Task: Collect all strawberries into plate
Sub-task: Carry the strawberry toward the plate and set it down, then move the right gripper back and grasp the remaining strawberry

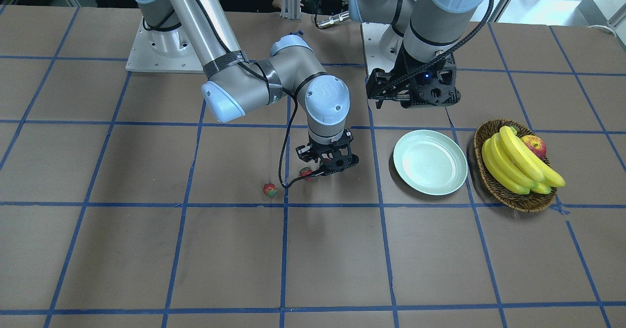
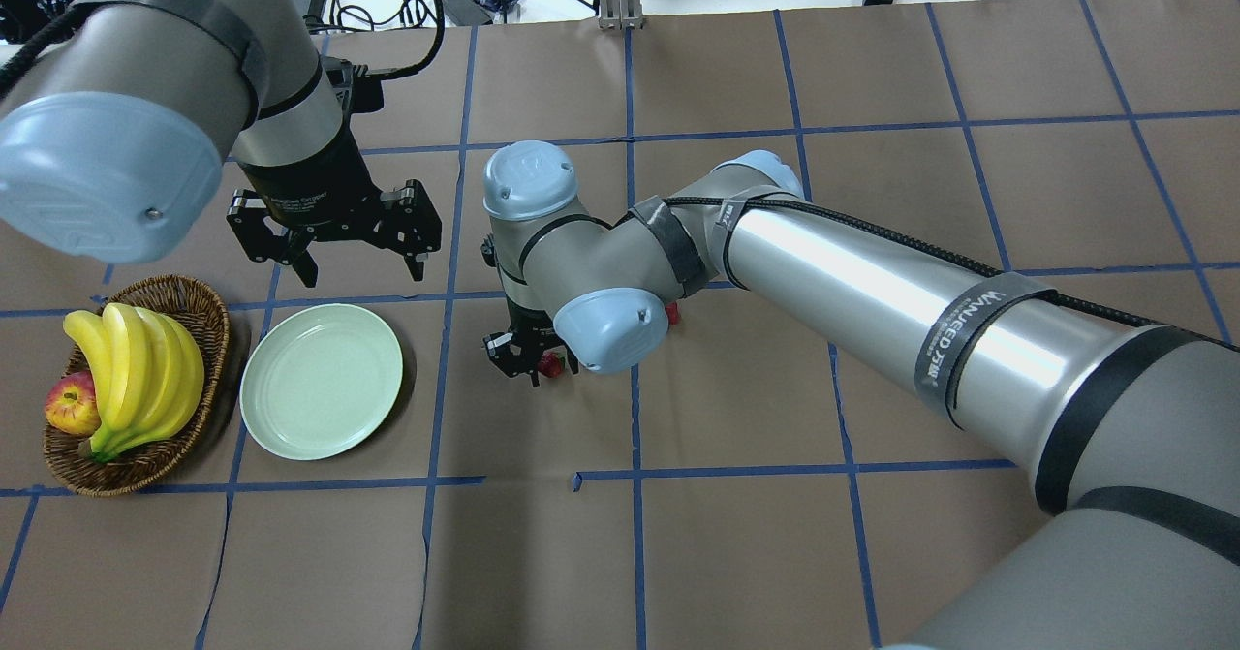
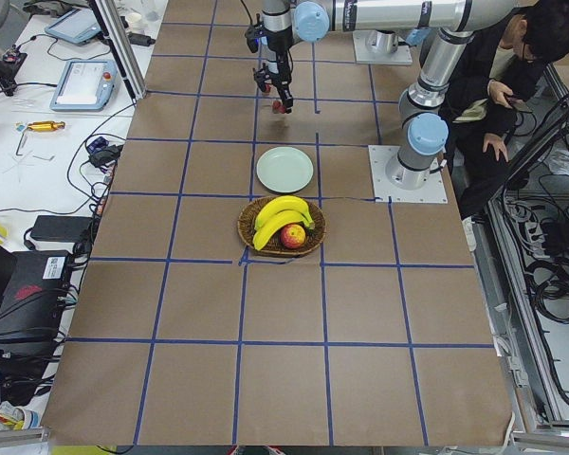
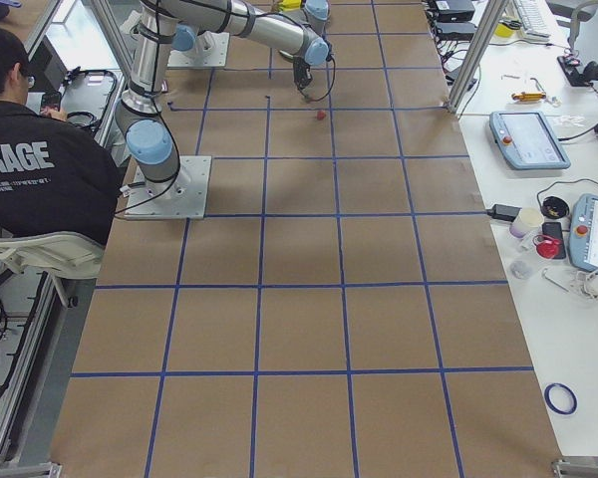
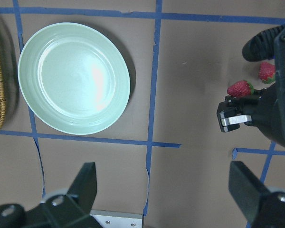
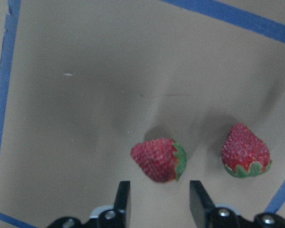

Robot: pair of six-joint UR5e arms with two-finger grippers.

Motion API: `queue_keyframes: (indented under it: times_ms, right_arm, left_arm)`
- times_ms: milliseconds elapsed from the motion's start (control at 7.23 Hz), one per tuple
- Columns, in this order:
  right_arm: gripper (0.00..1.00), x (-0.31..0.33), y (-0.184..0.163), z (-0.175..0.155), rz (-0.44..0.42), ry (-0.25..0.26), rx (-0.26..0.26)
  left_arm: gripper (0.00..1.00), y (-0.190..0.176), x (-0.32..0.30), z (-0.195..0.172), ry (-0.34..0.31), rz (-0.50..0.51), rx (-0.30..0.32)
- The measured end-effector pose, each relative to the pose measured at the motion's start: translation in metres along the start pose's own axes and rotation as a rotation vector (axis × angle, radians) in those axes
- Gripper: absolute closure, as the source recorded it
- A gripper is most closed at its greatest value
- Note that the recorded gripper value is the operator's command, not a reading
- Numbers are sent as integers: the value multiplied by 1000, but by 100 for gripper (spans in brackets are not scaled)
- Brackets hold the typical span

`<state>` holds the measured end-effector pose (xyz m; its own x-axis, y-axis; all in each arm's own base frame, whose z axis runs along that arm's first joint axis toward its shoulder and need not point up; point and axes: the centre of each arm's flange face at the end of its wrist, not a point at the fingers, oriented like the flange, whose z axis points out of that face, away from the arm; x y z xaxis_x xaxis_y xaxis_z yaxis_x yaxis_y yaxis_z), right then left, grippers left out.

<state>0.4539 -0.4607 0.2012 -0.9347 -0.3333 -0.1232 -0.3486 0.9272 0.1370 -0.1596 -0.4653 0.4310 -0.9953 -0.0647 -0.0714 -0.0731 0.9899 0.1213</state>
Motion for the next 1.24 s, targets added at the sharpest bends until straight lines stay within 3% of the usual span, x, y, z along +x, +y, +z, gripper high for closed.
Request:
queue_keyframes:
  times_ms: [138, 415, 691, 968, 1244]
  right_arm:
    - [1, 0, 0, -4, -3, 0, 6]
    - [0, 2, 1, -23, -6, 10, 34]
    - [0, 37, 7, -71, -18, 68, 57]
    - [0, 98, 2, -96, -67, 103, 39]
    - [0, 144, -6, -96, -127, 117, 18]
  left_arm:
    - [0, 0, 0, 0, 0, 0, -1]
    - [0, 0, 0, 1, 1, 0, -2]
    - [0, -1, 1, 3, 0, 1, -7]
    - [0, -2, 2, 7, -2, 4, -15]
    - [0, -3, 3, 10, -1, 4, -23]
